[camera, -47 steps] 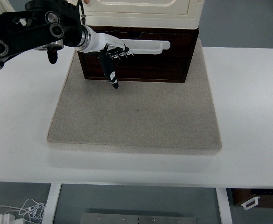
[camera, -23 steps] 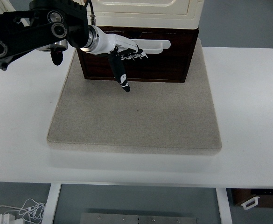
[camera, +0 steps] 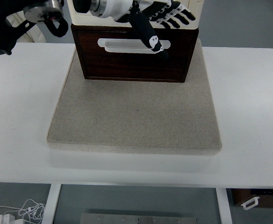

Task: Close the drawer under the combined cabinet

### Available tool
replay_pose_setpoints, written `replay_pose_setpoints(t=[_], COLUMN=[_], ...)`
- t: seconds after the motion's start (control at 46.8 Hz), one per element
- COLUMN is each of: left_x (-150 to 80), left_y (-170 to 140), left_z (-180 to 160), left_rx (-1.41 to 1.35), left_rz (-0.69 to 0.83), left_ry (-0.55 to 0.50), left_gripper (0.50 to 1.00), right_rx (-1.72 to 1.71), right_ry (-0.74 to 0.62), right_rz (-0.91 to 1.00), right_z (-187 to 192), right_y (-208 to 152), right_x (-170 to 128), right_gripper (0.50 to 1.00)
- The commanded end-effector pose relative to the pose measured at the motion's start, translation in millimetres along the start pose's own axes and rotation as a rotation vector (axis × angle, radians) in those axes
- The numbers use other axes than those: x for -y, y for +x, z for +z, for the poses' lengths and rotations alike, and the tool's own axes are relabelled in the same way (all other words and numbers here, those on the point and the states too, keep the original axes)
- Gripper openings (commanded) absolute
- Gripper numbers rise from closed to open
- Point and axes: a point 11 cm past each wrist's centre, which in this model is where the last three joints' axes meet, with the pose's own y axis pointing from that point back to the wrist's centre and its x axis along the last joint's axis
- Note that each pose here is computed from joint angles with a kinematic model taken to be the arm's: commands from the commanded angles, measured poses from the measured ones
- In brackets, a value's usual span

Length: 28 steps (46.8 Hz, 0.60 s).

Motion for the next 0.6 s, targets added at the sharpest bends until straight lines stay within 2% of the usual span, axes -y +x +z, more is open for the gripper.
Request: replay_pose_setpoints(t=[0.0,0.128,0.256,0.384,0.512,0.577], left_x=[-13.6,-36.9,-63.0,-91.2,-134.0,-146.5], left_y=[29.8,65.9,93.9,124.3,156.5,169.6], left_z=[21.9,45.0,56.5,63.6,74.4,74.2], left_rx=[-0.056,-0.101,-0.163,-0.278,-0.332,-0.385], left_rz=[0.085,0.198,0.283,0.361,0.45,0.485], left_ry=[-0.135,-0.325,-0.46,-0.569,-0.646,-0.681], left_gripper=[0.996,0.996,0.996,0.996,0.994,0.994], right_rx=[0.0,0.0,0.0,0.0,0.0,0.0], right_ry=[0.001,-0.001,0.001,0.001,0.001,-0.001], right_rz=[0.0,0.0,0.0,0.0,0.0,0.0], right_z=[-0.3,0.6,-0.3,-0.3,-0.3,0.6], right_y=[0.0,0.0,0.0,0.0,0.0,0.0], right_x=[0.0,0.0,0.0,0.0,0.0,0.0], right_gripper=[0.952,0.952,0.952,0.952,0.952,0.952])
